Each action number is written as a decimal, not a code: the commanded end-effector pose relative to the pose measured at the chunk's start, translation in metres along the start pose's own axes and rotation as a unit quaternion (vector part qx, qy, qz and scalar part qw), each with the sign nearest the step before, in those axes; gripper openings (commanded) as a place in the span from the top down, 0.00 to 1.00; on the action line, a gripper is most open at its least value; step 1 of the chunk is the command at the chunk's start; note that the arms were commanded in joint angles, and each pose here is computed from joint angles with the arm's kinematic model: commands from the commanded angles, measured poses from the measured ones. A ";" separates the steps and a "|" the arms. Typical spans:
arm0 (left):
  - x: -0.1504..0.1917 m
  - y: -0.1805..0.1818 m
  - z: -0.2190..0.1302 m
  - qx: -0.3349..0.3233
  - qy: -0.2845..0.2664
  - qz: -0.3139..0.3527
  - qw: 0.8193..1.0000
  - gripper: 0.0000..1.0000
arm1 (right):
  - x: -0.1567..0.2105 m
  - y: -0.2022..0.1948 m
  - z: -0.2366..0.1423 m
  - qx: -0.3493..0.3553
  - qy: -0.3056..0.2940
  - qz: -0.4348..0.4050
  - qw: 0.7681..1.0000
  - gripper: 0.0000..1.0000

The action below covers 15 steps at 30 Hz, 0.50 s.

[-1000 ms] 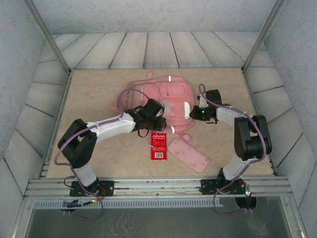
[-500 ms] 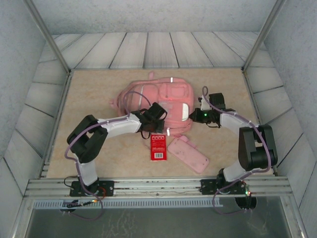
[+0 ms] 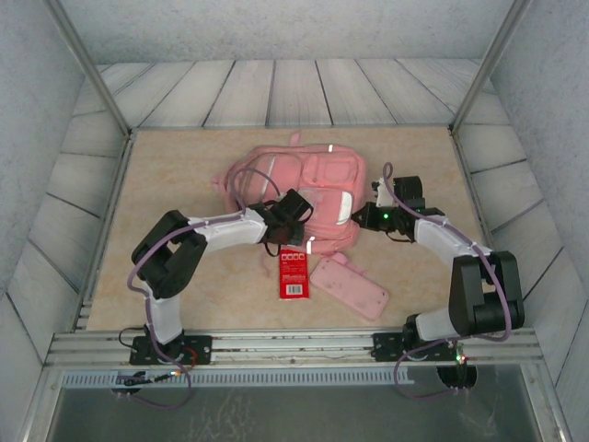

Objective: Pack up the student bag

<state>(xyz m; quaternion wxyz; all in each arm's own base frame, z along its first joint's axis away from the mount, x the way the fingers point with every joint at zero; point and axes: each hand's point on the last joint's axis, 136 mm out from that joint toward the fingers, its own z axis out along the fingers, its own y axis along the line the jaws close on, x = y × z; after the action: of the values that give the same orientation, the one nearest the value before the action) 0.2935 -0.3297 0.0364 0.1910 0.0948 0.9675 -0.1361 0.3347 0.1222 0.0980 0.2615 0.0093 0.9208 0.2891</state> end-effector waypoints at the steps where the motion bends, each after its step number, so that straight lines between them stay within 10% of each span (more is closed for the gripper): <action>1: -0.015 -0.015 0.000 0.023 -0.023 -0.006 0.999 0.72 | 0.016 0.029 -0.005 -0.068 0.028 -0.004 0.997 1.00; 15: -0.025 -0.008 -0.039 0.094 -0.017 -0.016 0.995 1.00 | -0.012 0.001 0.007 0.008 -0.016 0.005 1.000 1.00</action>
<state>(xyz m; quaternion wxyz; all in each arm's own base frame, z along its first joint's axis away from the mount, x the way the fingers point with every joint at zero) 0.2954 -0.3197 0.0552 0.1770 0.0826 0.9643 -0.1788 0.3378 0.1182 0.0929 0.2637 0.0332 0.9219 0.2820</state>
